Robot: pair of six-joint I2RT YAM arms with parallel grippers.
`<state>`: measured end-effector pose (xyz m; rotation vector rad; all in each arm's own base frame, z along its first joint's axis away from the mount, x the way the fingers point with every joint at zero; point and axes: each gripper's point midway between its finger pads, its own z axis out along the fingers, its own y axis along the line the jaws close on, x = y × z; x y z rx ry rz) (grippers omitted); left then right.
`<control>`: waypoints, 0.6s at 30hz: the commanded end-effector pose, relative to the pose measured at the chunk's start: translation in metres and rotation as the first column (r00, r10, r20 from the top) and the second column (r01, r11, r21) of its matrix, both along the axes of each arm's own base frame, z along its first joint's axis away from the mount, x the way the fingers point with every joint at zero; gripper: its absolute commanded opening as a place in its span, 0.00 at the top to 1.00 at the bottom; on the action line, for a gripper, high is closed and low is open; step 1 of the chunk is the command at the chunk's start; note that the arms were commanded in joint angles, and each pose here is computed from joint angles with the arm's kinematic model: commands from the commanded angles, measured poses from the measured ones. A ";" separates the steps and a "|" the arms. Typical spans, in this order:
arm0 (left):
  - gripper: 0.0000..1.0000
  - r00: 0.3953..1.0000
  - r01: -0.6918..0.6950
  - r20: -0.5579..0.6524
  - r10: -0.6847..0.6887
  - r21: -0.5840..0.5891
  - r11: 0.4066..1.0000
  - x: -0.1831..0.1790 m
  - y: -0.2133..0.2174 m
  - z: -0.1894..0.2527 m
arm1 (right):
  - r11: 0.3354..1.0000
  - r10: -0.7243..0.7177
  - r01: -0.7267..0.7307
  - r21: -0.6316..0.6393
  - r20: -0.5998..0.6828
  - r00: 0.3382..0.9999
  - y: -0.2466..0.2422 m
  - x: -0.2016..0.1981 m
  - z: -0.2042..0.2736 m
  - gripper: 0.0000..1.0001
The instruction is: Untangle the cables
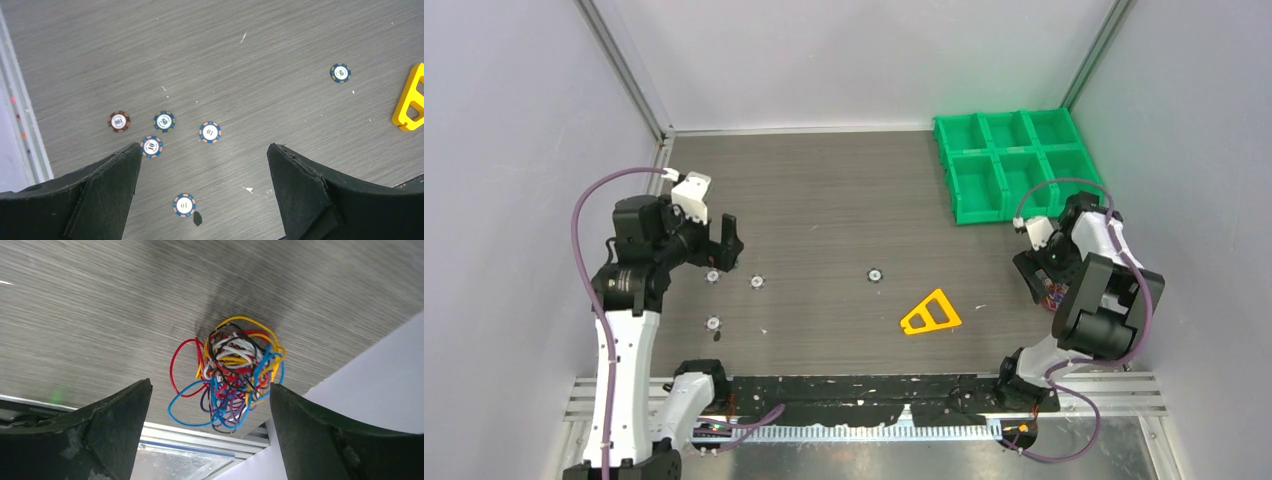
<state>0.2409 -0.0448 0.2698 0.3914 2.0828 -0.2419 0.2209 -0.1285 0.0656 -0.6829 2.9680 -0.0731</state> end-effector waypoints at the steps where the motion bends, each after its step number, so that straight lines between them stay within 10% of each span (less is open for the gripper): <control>1: 0.01 0.997 0.023 -0.071 -0.026 -0.036 0.999 0.005 -0.007 -0.010 | 0.995 0.039 -0.043 -0.087 -0.041 0.998 -0.021 -0.003 -0.021 0.13; 6: 0.01 0.995 0.047 -0.089 -0.054 -0.073 0.996 0.008 -0.014 -0.018 | 0.997 0.042 -0.046 -0.067 -0.062 0.997 -0.022 -0.002 -0.033 0.41; 10: 0.01 0.996 0.065 -0.053 -0.070 -0.093 0.994 0.010 -0.019 -0.014 | 0.999 0.053 -0.053 0.013 -0.014 0.998 -0.007 0.014 -0.010 0.93; 18: 0.01 0.945 0.326 0.071 -0.318 -0.188 0.927 -0.005 -0.060 0.004 | 0.815 0.294 -0.430 0.390 0.361 0.885 0.171 0.044 0.134 0.95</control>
